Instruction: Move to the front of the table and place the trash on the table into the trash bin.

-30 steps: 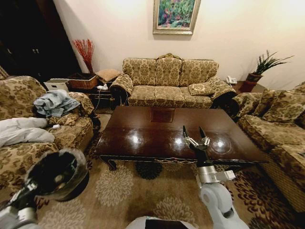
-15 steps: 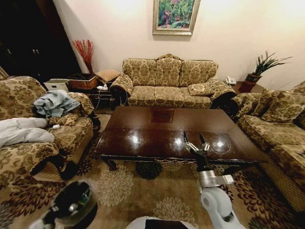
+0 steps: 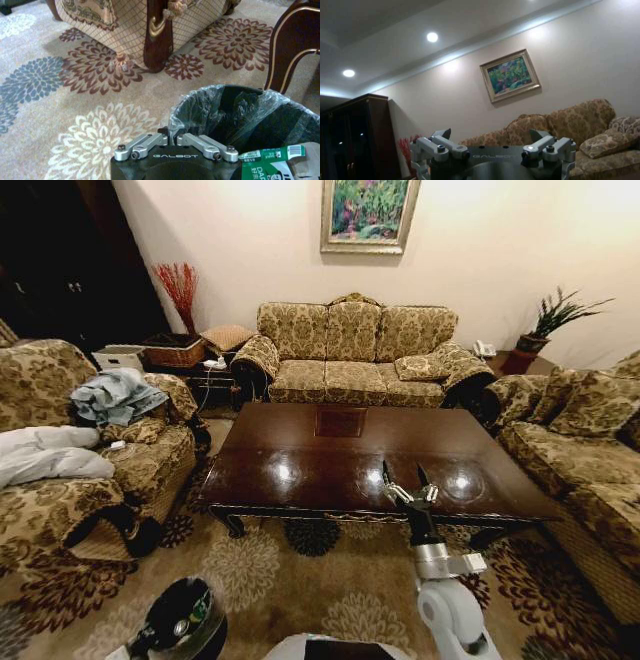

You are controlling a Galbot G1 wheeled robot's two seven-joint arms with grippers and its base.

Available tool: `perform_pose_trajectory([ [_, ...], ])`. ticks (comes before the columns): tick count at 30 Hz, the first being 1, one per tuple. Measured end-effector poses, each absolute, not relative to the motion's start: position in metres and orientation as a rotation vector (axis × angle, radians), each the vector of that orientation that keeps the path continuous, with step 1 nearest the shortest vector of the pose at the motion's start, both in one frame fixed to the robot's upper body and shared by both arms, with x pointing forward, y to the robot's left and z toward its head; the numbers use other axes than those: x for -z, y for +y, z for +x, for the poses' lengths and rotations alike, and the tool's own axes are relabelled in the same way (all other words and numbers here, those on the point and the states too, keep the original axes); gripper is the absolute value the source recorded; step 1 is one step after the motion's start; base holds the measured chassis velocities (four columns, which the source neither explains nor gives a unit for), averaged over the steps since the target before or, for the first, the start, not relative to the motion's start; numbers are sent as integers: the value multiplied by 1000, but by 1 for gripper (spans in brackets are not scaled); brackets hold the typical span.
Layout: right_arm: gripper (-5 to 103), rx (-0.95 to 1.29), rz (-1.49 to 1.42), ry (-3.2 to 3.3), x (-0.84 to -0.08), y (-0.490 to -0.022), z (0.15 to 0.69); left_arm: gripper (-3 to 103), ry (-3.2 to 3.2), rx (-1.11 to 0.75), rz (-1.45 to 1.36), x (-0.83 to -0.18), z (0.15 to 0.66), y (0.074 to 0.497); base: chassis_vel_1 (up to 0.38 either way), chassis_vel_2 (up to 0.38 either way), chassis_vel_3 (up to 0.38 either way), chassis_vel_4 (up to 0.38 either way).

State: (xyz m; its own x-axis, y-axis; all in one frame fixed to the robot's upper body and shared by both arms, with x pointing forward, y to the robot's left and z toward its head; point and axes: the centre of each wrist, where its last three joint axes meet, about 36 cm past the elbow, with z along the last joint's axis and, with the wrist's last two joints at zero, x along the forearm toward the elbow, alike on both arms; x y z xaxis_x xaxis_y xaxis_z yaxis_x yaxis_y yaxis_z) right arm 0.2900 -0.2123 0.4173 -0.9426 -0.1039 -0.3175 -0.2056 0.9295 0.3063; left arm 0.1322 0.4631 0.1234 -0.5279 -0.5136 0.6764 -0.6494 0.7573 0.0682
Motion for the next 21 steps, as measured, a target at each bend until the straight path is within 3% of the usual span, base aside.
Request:
perform_pose_trajectory([
  [21, 100, -461, -227, 2796, -415, -212, 286, 4, -2406, -165, 777, -106, 136, 441, 0, 0, 0, 0],
])
